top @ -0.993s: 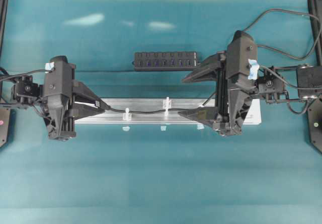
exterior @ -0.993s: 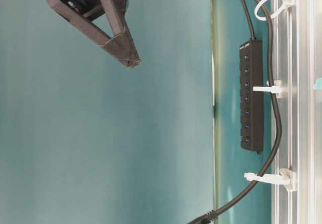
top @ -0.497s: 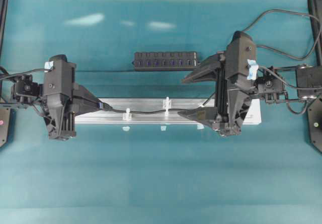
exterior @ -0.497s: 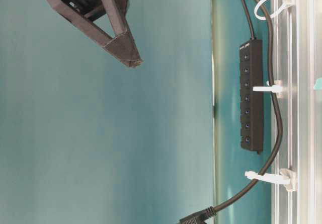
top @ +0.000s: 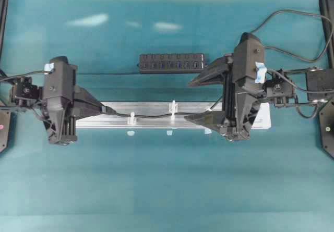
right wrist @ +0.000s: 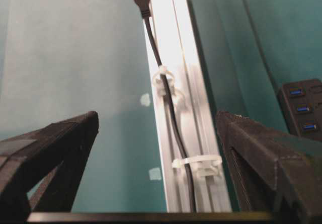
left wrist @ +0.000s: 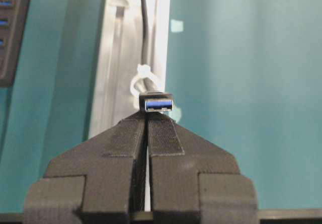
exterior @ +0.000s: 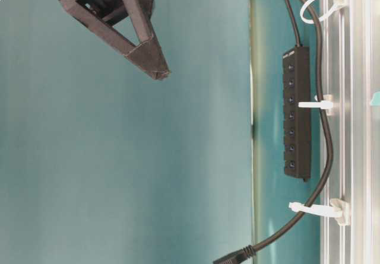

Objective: Pass the USB cable through three rings with both arms.

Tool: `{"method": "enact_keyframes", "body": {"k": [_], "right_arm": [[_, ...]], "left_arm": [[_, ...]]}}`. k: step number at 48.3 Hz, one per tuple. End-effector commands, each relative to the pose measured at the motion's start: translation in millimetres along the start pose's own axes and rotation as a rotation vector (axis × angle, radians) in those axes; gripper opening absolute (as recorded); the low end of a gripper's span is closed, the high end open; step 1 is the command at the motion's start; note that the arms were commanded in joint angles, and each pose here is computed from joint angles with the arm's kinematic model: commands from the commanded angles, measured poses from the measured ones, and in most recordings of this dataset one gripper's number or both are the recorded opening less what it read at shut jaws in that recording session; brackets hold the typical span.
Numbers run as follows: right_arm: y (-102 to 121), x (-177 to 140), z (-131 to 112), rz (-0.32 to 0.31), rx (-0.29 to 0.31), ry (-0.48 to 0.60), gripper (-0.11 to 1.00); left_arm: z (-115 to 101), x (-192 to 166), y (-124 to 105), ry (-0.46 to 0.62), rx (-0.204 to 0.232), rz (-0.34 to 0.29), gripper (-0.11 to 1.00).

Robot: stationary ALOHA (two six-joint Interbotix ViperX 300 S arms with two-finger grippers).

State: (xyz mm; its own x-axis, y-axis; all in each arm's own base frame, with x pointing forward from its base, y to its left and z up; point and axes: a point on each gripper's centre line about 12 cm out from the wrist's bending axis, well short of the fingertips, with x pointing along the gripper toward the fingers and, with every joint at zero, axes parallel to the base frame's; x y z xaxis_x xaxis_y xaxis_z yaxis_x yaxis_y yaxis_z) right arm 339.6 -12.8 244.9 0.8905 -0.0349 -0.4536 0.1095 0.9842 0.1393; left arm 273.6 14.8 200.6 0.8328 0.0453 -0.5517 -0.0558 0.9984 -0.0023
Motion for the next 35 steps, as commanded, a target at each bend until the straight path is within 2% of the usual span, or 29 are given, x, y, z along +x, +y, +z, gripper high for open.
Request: {"method": "enact_keyframes", "body": {"k": [1,35], "right_arm": [[0.8,-1.7,7.8,0.003,0.001,-0.024,0.83],[1.0,-0.9,5.9,0.004,0.003,-0.019,0.83]], "left_arm": [[12.8,-6.7,0.4,-0.049,0.002,0.001,0.00],[18.8,-9.9,0.8,-0.071,-0.006,0.002,0.00]]}}
